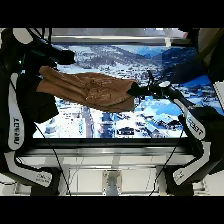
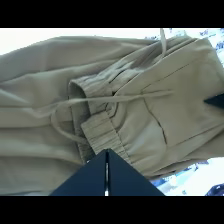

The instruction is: Fold the clothes and pants, and hang the long-sleeved shirts on hangers.

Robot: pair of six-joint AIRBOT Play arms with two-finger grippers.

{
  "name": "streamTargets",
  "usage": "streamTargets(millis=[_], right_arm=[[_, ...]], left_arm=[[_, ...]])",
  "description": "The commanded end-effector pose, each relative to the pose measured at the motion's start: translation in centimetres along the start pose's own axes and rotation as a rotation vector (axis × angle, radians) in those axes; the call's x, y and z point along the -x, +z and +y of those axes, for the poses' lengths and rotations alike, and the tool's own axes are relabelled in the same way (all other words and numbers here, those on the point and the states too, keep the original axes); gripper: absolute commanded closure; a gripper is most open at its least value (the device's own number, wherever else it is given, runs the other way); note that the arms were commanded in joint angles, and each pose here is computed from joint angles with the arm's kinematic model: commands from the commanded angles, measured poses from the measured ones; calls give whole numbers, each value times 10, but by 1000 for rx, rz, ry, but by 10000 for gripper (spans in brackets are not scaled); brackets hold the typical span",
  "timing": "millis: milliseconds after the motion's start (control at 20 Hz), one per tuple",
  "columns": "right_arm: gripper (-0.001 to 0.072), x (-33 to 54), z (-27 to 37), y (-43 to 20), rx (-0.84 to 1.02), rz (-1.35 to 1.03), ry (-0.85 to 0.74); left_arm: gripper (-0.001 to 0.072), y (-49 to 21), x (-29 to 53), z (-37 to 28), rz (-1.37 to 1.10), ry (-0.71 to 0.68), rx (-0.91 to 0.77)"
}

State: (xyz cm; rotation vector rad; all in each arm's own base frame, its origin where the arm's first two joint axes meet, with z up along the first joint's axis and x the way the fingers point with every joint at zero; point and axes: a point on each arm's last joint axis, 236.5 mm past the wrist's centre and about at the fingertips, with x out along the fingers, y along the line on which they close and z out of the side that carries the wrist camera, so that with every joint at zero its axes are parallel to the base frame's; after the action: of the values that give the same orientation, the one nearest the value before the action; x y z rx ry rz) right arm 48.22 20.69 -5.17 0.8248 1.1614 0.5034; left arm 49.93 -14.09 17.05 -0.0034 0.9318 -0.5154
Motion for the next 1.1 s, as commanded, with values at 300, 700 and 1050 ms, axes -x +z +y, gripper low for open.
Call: streamTargets(millis=[300,700,1050], right_arm=[[694,152,-41,-93,24,83,-238],[695,269,64,-55,189,-396,-70],[694,245,96,-45,185,-427,20]], left_arm=[[696,-33,25,-20,128,-39,-15],[697,-44,-52,-157,167,-247,-206],[697,-151,-198,-282,426,-508,-184]])
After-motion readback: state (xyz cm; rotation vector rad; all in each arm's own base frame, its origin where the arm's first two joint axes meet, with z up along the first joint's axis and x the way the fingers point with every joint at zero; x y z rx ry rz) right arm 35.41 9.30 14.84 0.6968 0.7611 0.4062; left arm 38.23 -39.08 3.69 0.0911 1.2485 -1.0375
